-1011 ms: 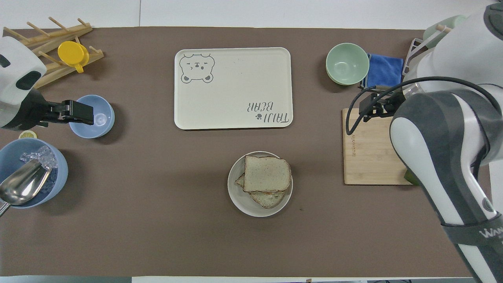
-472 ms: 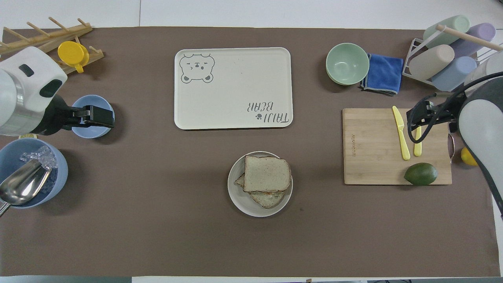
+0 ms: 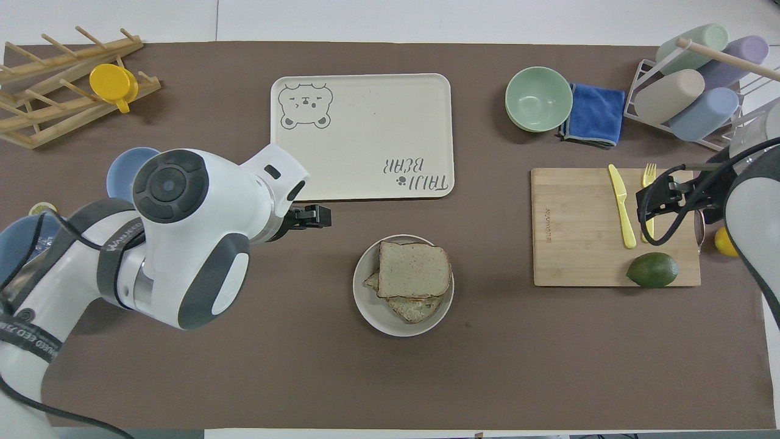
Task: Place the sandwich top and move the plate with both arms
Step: 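Grasp the rim of the white plate with the left gripper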
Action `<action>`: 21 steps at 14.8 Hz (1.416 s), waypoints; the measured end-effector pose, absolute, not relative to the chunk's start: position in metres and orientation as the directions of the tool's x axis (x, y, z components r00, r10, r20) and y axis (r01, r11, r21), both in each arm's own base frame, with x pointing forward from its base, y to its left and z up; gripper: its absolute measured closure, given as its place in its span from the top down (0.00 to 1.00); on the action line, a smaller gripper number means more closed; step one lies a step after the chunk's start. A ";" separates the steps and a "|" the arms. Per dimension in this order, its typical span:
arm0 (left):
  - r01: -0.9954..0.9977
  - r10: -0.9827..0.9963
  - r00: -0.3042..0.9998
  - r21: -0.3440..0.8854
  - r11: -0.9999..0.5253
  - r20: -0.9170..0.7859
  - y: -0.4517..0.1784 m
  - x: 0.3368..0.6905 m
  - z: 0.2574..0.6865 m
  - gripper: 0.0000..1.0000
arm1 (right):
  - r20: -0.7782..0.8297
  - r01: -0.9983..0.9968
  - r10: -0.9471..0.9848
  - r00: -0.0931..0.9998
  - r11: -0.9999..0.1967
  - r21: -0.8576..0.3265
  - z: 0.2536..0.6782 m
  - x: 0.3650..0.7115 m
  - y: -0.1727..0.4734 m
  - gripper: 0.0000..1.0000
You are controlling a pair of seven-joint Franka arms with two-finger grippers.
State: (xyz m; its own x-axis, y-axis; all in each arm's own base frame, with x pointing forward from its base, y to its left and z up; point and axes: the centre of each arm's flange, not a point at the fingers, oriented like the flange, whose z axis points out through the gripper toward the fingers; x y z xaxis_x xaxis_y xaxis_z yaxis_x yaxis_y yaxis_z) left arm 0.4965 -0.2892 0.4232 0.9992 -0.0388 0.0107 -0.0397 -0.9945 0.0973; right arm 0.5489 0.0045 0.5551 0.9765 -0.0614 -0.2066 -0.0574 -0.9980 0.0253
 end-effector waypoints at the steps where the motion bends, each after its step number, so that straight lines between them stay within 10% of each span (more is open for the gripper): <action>1: -0.045 -0.044 0.999 0.101 -0.994 0.010 -0.296 0.492 0.402 1.00 | -0.199 -0.068 -0.072 0.977 -0.997 0.025 0.557 0.549 -0.001 1.00; 13: -0.082 -0.085 0.996 0.150 -0.985 -0.009 -0.334 0.422 0.317 0.99 | -0.160 -0.160 -0.162 0.974 -0.987 0.020 0.576 0.541 -0.052 1.00; 21: -0.057 -0.065 0.997 0.163 -0.985 -0.045 -0.336 0.411 0.308 0.76 | -0.160 -0.155 -0.156 0.975 -0.988 0.020 0.576 0.541 -0.049 1.00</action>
State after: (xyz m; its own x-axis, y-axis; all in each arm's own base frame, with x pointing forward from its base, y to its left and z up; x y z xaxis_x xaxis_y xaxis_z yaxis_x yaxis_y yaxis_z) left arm 0.4110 -0.3358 0.3079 0.9969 -0.0649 -0.0453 -0.0567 -0.9849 0.1635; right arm 0.5414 -0.0494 0.5764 0.9746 -0.1563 -0.1601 -0.1551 -0.9877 0.0203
